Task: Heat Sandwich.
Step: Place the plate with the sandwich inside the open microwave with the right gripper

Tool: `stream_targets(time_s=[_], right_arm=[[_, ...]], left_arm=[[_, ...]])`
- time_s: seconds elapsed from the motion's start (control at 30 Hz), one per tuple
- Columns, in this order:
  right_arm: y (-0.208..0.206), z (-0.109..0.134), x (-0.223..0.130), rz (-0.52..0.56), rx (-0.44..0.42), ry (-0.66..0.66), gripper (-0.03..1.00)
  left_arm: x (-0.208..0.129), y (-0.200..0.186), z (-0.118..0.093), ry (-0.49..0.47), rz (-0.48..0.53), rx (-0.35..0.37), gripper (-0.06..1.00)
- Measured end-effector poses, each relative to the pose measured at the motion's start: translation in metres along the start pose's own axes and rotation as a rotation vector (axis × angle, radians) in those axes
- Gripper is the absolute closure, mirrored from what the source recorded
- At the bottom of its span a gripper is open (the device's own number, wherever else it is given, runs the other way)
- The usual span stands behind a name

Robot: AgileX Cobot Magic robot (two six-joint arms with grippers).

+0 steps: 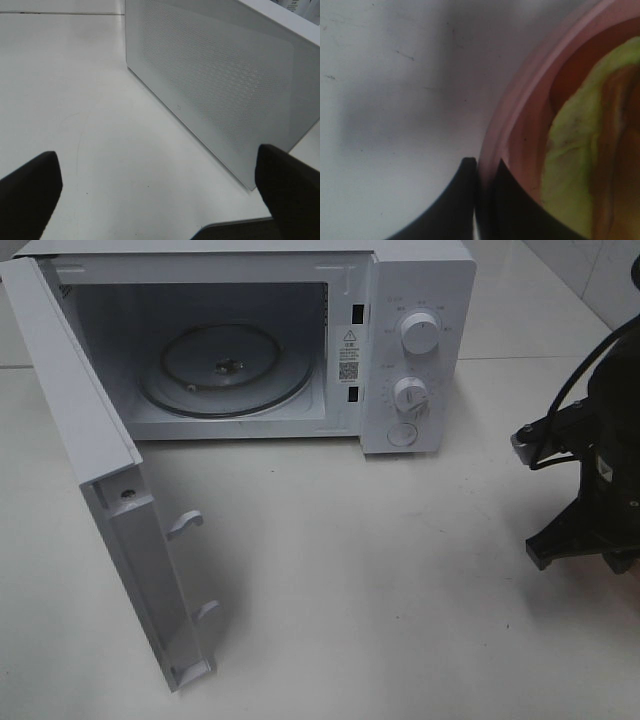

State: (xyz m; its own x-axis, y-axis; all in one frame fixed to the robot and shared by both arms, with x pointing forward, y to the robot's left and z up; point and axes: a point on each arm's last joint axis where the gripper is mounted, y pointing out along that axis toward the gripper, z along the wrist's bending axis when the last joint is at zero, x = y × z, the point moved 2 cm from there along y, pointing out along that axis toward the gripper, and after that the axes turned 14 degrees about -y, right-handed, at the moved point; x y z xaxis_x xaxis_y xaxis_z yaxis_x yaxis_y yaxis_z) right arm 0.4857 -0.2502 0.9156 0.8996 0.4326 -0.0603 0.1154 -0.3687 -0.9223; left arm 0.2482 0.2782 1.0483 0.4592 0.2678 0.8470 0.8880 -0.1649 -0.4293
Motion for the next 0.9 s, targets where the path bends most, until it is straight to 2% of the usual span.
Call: stream_targets(time_s=[0.3, 0.9], right_arm=[[-0.02, -0.002, -0.007, -0.034, -0.018, 0.002, 0.95], [-0.046, 0.03, -0.012, -0.071, -0.044, -0.164, 0.95]], left_arm=[[0.0, 0.0, 0.0, 0.0, 0.0, 0.0, -0.03], [0.0, 0.0, 0.0, 0.0, 0.0, 0.0, -0.03]])
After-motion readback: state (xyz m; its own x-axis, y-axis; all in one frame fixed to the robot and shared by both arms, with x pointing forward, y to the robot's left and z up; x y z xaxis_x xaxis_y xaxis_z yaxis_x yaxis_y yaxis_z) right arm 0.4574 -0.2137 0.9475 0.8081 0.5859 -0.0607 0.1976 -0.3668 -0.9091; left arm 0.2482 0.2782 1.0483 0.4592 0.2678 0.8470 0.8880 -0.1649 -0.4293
